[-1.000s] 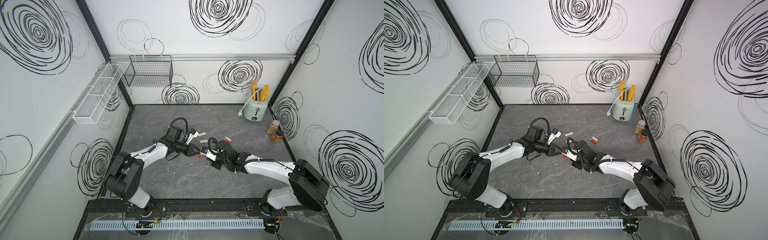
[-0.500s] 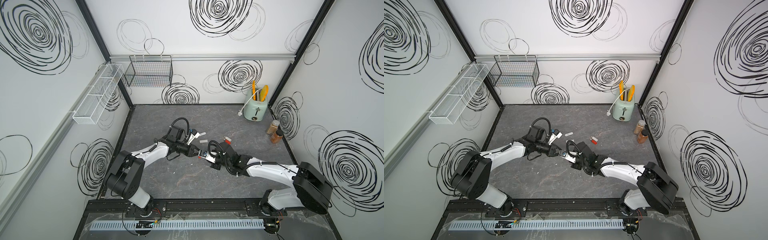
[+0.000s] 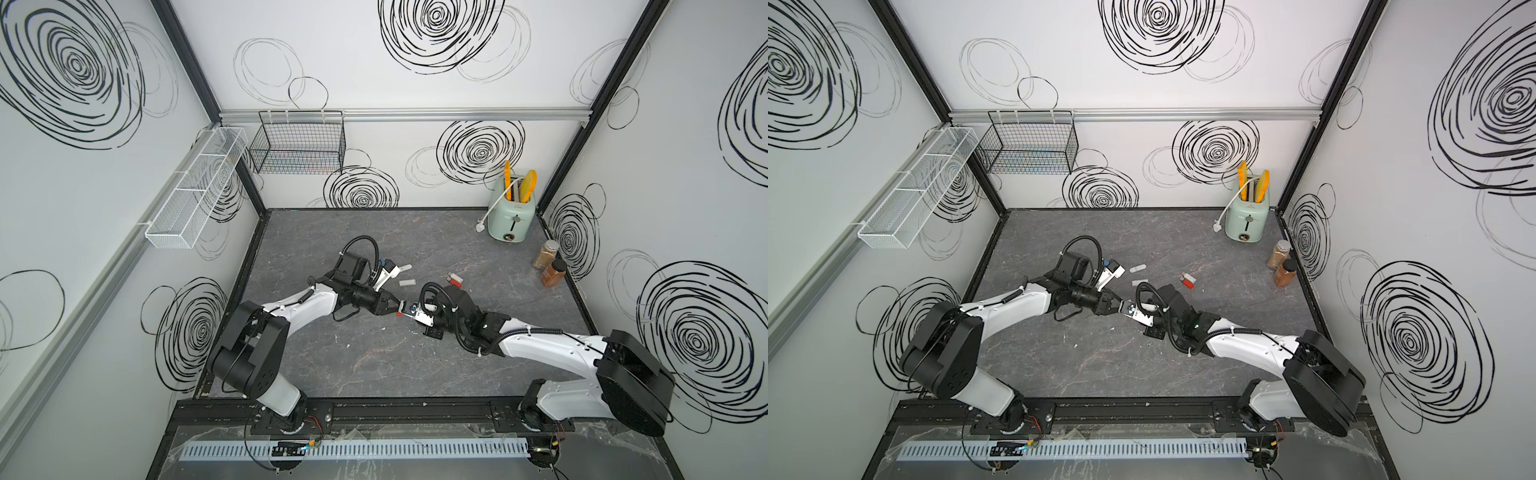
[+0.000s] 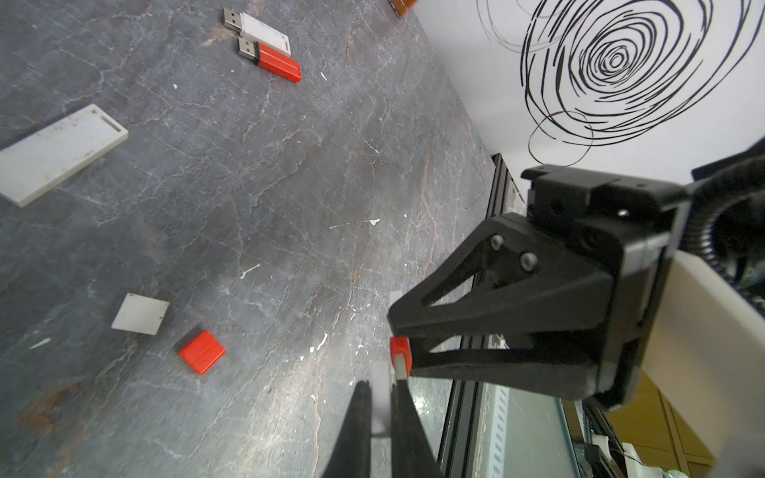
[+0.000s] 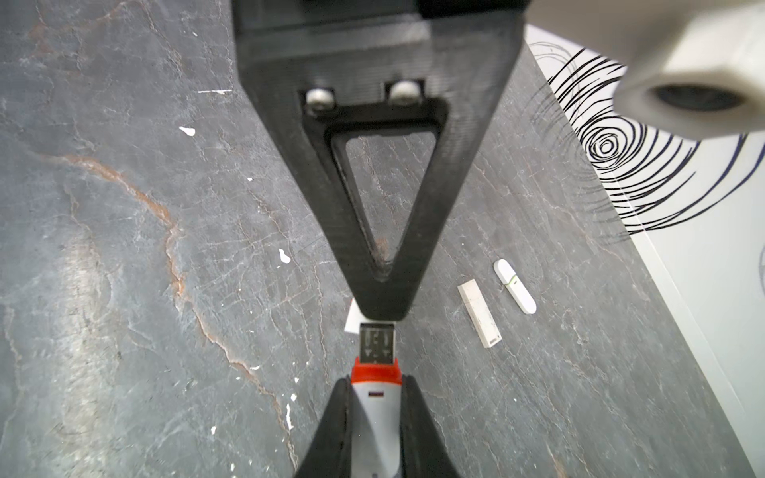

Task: Close the usb drive cover
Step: Close the cover of the USB drive.

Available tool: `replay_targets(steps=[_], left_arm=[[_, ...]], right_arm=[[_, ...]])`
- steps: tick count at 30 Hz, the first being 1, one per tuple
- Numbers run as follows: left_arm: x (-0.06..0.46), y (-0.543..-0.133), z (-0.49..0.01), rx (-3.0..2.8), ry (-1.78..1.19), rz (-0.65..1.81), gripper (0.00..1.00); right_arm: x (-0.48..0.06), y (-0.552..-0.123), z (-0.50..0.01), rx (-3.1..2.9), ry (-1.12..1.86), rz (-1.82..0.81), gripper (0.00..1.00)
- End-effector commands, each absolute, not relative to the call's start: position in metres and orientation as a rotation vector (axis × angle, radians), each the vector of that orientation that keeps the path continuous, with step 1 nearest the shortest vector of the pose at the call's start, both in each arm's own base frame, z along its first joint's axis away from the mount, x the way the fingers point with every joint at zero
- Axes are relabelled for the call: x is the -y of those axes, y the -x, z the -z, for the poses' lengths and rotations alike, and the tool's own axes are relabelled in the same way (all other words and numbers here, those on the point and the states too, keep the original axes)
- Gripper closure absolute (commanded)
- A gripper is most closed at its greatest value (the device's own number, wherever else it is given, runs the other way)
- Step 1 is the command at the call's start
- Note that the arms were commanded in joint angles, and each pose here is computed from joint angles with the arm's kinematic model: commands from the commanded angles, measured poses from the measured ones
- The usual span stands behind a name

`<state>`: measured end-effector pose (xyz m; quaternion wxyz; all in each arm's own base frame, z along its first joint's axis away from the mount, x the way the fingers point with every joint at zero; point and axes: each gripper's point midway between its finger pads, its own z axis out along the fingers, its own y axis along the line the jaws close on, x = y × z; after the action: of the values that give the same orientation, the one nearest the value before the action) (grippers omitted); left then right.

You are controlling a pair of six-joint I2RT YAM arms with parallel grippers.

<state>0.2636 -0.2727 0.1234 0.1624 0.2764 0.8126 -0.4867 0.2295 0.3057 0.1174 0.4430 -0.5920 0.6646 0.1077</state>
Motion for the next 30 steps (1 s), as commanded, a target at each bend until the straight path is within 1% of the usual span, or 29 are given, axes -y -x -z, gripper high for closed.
replay_targets(steps=[1, 8, 30], left_arm=[[0.276, -0.267, -0.14, -2.241, -0.827, 1.428, 1.0], [0.268, -0.276, -0.142, -2.236, -0.781, 1.444, 1.0], [0.28, -0.261, -0.133, -2.253, -0.878, 1.418, 1.0]], right_arm=[[-0.308, -0.226, -0.115, -1.635, 1.493, -0.272, 0.99], [-0.303, -0.223, -0.11, -1.633, 1.502, -0.263, 0.99], [-0.313, -0.225, -0.12, -1.609, 1.501, -0.282, 0.99]])
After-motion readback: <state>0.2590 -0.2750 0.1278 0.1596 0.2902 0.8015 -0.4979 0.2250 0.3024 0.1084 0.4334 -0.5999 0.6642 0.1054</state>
